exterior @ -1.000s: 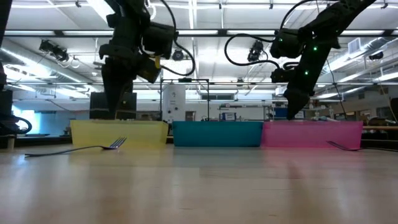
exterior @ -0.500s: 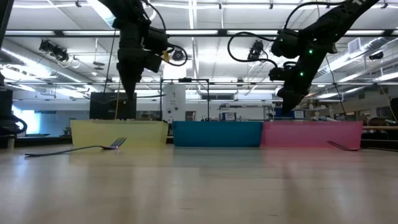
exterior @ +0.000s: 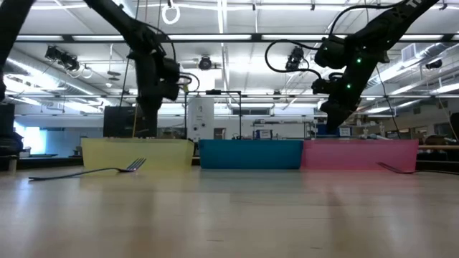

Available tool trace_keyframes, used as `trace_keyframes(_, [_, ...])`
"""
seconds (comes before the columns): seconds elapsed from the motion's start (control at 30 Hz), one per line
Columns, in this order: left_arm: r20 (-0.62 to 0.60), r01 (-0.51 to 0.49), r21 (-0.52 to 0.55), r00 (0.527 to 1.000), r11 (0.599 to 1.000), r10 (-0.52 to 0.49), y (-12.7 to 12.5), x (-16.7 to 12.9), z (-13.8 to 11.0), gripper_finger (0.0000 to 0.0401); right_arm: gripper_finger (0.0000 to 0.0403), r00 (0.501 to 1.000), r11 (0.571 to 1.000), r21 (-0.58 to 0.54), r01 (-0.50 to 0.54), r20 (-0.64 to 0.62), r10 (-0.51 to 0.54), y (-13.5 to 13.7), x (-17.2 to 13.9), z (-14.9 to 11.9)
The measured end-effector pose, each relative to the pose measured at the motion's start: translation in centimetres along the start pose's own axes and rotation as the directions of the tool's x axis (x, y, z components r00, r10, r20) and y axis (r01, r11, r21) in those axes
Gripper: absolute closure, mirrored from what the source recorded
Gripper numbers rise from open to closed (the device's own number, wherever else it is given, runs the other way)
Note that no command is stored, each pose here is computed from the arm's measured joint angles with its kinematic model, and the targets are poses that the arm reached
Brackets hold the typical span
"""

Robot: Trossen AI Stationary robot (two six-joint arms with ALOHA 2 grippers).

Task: Sort silverware by color (type)
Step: Put the blue fork into the yellow bin

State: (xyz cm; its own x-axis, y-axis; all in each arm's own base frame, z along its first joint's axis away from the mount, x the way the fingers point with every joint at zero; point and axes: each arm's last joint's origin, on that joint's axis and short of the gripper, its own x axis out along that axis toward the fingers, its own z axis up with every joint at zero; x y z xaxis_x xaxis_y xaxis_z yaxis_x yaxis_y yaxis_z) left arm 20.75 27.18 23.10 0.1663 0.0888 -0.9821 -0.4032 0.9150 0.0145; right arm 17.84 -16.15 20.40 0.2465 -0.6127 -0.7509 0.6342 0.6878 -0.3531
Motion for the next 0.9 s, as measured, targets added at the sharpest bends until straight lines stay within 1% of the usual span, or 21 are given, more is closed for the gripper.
trace_keyframes(0.07, [-0.024, 0.015, 0.020, 1.000, 1.000, -0.015, 0.3, 1.0, 0.1, 0.0397, 0.0304, 1.000, 1.000, 0.012, 0.000, 0.000, 0.000, 0.0, 0.0, 0.0])
trace_keyframes(0.2, [-0.067, 0.045, 0.081, 0.997, 0.996, -0.040, 0.6, 2.8, 0.3, 0.0397, 0.0304, 1.000, 0.997, 0.082, -0.001, 0.000, 0.001, 0.0, 0.0, 0.0])
trace_keyframes(0.3, [-0.053, 0.035, 0.124, 0.998, 0.992, -0.029, 0.9, 3.7, 0.7, 0.0396, 0.0304, 1.000, 0.991, 0.133, -0.001, 0.000, 0.001, 0.0, 0.0, 0.0])
trace_keyframes(0.4, [-0.038, 0.010, 0.129, 0.999, 0.992, -0.005, 1.2, 4.3, 1.0, 0.0392, 0.0304, 1.000, 0.983, 0.185, -0.002, 0.000, 0.002, 0.0, 0.0, 0.0])
trace_keyframes(0.5, [-0.055, 0.001, 0.128, 0.998, 0.992, 0.006, 1.3, 4.7, 1.0, 0.0385, 0.0304, 1.000, 0.974, 0.227, -0.005, -0.001, 0.006, 0.2, -0.1, 0.0])
trace_keyframes(0.73, [-0.059, -0.001, 0.106, 0.998, 0.994, 0.007, 1.7, 5.9, 1.2, 0.0366, 0.0304, 1.000, 0.966, 0.258, -0.021, 0.006, 0.020, 0.7, -0.2, 0.1])
trace_keyframes(0.9, [-0.066, 0.003, 0.090, 0.998, 0.996, 0.003, 1.7, 6.3, 1.2, 0.0353, 0.0304, 1.000, 0.967, 0.251, -0.029, 0.005, 0.029, 1.1, -0.3, 0.1])
